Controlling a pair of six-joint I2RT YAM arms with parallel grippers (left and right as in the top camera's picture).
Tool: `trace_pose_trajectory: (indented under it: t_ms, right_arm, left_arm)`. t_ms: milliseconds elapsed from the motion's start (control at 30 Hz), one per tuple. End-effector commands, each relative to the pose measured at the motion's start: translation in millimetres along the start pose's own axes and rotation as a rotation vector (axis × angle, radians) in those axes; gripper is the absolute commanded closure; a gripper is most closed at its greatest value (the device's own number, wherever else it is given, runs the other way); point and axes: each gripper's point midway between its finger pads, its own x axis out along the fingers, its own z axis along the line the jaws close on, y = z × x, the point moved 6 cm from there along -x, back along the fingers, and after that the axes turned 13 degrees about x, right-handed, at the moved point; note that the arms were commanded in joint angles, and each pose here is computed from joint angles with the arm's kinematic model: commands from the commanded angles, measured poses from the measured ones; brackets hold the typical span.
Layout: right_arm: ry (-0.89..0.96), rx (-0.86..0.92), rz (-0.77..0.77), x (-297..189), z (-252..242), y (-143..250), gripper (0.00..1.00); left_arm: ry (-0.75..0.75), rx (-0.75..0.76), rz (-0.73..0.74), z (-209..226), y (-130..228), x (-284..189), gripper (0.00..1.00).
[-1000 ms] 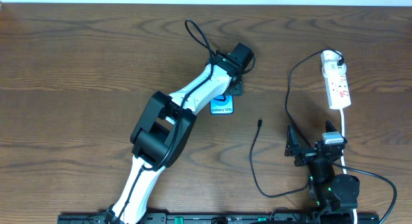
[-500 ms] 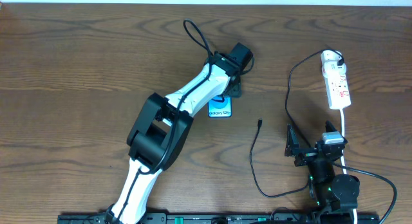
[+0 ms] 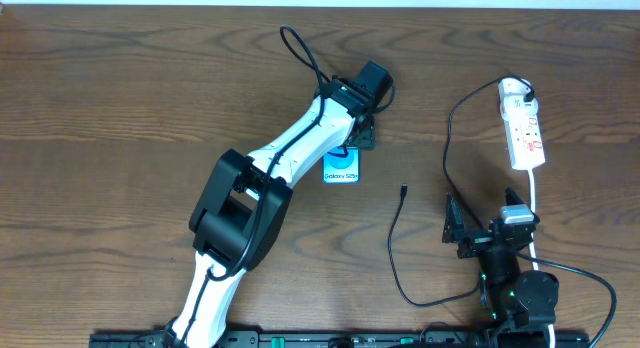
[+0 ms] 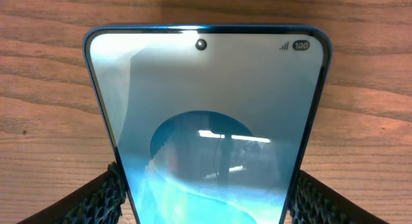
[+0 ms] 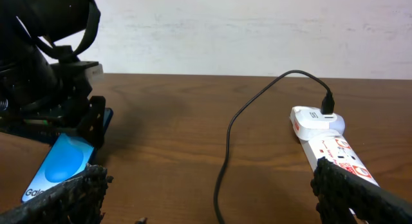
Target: Plug charger to phone and switch on socket
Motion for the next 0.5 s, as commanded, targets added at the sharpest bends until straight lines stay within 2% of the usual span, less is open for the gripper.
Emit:
trace_pose_trajectory:
  t_ms: [0,333,367,400,433,467]
  right_arm:
    - [0.012,-0.008,-0.004,-0.4,-1.9,-0.3,0.01]
    - [0.012,-0.008,-0.004,-0.4,-1.9,-0.3,0.01]
    - [0.012,-0.008,-0.004,-0.4,-1.9,-0.3,0.01]
    - [0.012,-0.008,-0.004,-0.4,-1.9,-0.3,0.01]
    - [0.012,-0.008,-0.004,-0.4,-1.9,-0.3,0.01]
    - [0.012,-0.008,-0.004,-0.4,-1.9,-0.3,0.01]
  left_arm:
    - [0.003,0.005,-0.005,3.5,2.0,-8.7,0.23]
    - [-0.016,-0.007,0.086,7.0,37.2,22.1,0.22]
    - [-0.015,-0.008,0.083,6.9,36.7,22.2,0.20]
    - [-0.013,-0.007,0.077,6.5,35.6,22.2,0.10]
    - [-0.007,0.007,0.066,5.5,33.4,22.4,0.05]
    - [-0.003,0.013,0.057,4.8,31.8,22.4,0.05]
